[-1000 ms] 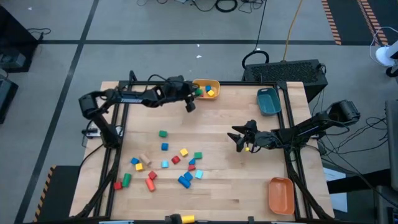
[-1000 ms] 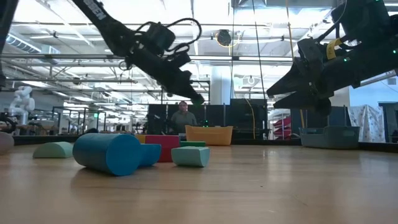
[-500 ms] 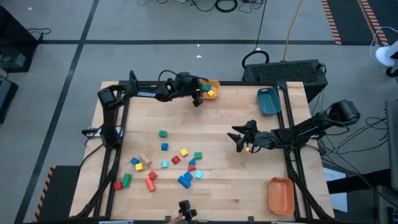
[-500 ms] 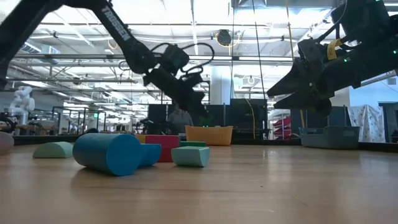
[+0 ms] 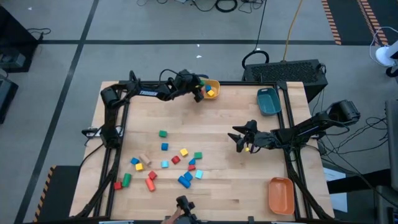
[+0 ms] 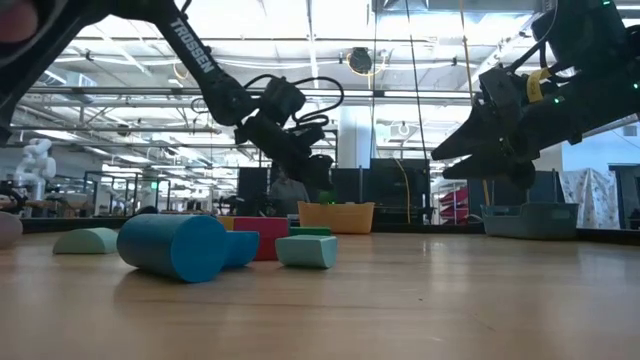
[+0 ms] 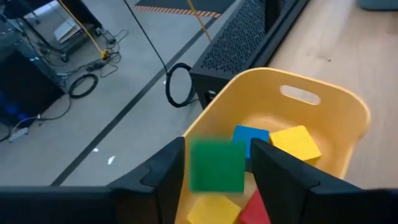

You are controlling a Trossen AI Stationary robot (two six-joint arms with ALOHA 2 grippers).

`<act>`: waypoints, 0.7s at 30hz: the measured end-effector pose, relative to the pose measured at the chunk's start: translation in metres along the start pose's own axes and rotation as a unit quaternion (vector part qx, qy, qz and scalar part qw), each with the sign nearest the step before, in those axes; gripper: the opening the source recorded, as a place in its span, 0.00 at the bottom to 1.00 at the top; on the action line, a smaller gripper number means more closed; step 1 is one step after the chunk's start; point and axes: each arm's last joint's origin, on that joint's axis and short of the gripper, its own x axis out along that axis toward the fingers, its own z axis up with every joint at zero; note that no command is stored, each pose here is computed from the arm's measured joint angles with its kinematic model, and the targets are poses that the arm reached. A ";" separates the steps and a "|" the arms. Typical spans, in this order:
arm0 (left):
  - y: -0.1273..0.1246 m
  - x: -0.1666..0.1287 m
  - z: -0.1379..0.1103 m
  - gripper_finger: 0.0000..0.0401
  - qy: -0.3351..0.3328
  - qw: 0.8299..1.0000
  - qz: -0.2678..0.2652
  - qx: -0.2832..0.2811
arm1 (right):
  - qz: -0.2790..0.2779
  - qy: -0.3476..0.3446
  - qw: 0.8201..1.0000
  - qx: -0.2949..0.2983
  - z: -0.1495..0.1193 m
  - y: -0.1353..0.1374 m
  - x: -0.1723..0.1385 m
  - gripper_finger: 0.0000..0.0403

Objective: Sort blocks by size
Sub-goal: Put the green square block into the yellow bin, then put the yellow square block into the yellow bin

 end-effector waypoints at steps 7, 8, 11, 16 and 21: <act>-0.001 0.000 0.001 0.52 -0.005 1.000 -0.012 0.000 | 0.000 0.000 1.000 0.000 0.000 0.000 0.000 0.57; -0.001 0.000 0.001 0.53 -0.005 1.000 -0.012 0.000 | 0.000 0.000 1.000 0.000 0.000 0.000 0.000 0.57; -0.006 -0.003 0.002 0.53 0.004 1.000 -0.019 0.003 | 0.000 0.000 1.000 0.000 0.000 0.000 0.000 0.57; -0.016 -0.020 0.011 0.53 0.032 0.998 -0.041 0.019 | 0.000 0.000 1.000 0.000 0.000 0.000 0.000 0.57; -0.028 -0.042 0.021 0.53 0.068 0.995 -0.068 0.035 | 0.000 0.000 1.000 -0.001 0.000 0.000 0.000 0.57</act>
